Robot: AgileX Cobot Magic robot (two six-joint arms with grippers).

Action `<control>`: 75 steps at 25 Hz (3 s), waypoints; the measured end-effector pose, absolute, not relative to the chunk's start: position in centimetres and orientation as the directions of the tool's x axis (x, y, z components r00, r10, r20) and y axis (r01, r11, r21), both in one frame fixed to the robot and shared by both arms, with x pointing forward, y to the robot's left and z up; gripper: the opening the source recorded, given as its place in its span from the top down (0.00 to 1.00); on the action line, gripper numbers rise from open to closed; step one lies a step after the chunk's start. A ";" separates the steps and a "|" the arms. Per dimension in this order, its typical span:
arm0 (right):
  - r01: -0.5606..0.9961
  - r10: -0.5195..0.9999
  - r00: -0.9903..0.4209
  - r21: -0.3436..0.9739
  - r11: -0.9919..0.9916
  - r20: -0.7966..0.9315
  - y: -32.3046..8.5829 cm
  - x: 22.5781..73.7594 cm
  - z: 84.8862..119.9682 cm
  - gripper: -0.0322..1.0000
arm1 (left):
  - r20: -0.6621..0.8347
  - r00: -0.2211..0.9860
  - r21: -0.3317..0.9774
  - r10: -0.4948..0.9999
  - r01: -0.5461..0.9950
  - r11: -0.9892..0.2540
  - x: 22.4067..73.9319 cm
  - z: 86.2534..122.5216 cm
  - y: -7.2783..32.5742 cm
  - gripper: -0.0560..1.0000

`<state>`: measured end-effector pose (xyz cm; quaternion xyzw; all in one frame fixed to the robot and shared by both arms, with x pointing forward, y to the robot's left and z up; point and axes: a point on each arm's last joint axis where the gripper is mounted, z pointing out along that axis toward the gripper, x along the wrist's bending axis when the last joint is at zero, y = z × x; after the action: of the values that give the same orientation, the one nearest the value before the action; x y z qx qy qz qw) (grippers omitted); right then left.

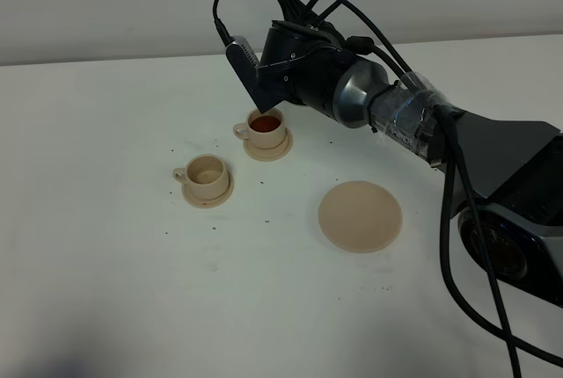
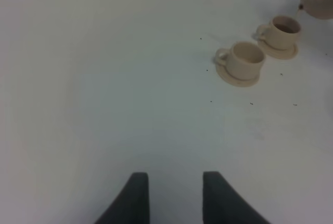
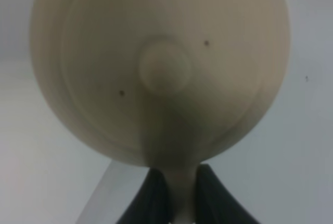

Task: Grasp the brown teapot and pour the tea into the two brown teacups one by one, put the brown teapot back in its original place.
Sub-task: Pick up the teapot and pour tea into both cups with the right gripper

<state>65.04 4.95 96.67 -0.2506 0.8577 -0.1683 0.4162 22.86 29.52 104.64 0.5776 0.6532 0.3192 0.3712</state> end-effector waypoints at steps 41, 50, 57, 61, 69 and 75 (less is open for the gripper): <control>-0.307 -0.587 -0.519 -0.506 0.806 -0.621 5.2 64.8 96.6 0.86 | -0.116 -0.057 0.846 0.992 0.518 0.129 22.9 104.6 29.5 0.69; -0.313 -0.593 -0.515 -0.509 0.802 -0.619 5.4 64.7 96.7 0.86 | -0.116 -0.057 0.846 0.992 0.518 0.129 22.9 104.6 29.5 0.69; -0.309 -0.573 -0.529 -0.486 0.817 -0.626 5.4 64.6 96.5 0.86 | -0.116 -0.057 0.846 0.992 0.518 0.129 22.9 104.6 29.5 0.69; -0.291 -0.538 -0.546 -0.456 0.841 -0.642 5.4 64.6 96.5 0.86 | -0.116 -0.057 0.846 0.992 0.518 0.129 22.9 104.6 29.5 0.69; -0.251 -0.486 -0.594 -0.427 0.869 -0.641 5.2 64.4 96.3 0.86 | -0.116 -0.057 0.846 0.992 0.518 0.129 22.9 104.6 29.5 0.69; -0.233 -0.441 -0.627 -0.387 0.892 -0.642 5.2 64.2 96.1 0.86 | -0.116 -0.057 0.846 0.992 0.518 0.129 22.9 104.6 29.5 0.69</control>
<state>64.18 5.17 96.08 -0.1889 0.8920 -0.1345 0.3881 22.86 29.52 104.64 0.5776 0.6532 0.3192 0.3712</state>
